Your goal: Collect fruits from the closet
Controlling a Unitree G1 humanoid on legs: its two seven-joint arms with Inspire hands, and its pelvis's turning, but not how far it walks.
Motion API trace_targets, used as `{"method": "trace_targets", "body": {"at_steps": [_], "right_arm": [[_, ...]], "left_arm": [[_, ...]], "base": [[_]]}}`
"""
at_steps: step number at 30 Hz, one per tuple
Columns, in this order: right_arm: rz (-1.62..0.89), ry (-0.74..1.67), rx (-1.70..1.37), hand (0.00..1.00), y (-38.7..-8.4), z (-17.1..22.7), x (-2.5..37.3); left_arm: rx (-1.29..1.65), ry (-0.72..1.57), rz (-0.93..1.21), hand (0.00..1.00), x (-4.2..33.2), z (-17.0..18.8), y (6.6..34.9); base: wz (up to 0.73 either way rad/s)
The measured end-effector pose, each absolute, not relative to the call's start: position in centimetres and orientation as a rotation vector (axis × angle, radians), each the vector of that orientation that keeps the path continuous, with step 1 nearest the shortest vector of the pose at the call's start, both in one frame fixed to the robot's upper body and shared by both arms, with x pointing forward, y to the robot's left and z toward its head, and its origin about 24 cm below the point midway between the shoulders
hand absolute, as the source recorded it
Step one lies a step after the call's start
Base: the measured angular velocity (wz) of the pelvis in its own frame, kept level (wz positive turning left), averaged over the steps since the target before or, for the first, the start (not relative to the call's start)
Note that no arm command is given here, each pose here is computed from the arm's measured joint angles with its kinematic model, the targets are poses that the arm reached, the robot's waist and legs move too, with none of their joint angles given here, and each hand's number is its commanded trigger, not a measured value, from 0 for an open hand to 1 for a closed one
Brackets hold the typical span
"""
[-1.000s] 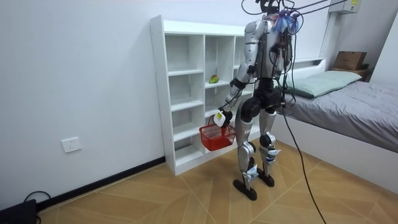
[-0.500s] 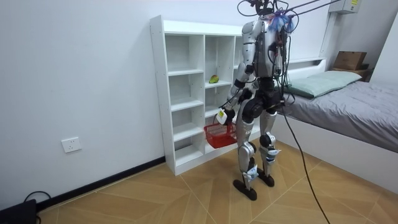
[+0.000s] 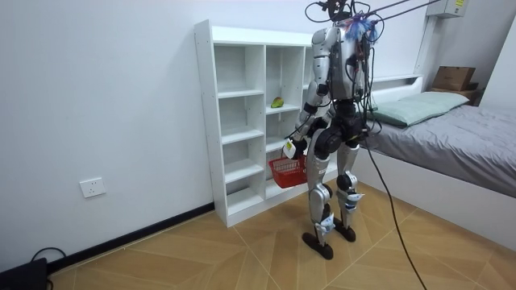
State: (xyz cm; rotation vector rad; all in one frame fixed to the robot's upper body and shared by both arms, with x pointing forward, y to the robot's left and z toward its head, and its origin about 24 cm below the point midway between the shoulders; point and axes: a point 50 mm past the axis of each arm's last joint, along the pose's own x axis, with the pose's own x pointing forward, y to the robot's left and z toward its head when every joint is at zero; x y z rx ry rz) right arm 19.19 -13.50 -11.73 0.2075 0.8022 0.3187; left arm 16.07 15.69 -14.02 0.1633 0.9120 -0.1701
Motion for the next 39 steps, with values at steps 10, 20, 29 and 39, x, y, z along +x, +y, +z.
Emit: {"method": "trace_targets", "body": {"at_steps": [10, 20, 29, 39], "right_arm": [[0.279, 0.857, 0.359, 1.0, -12.9, -12.5, 18.8], [0.252, 0.875, 0.44, 1.0, -12.5, -12.6, 18.7], [0.265, 0.899, 0.429, 1.0, -12.0, -12.8, 18.7], [0.276, 0.895, 0.426, 1.0, -11.9, -12.7, 18.9]], "left_arm": [[0.16, 0.884, -0.272, 1.0, 16.5, -13.7, 14.2], [0.164, 0.882, -0.339, 1.0, 16.4, -13.7, 12.9], [0.123, 0.865, -0.333, 1.0, 17.1, -13.4, 12.3], [0.124, 0.845, -0.357, 1.0, 17.8, -13.0, 11.7]], "base": [[-0.02], [0.0], [-0.01], [-0.01]]}}
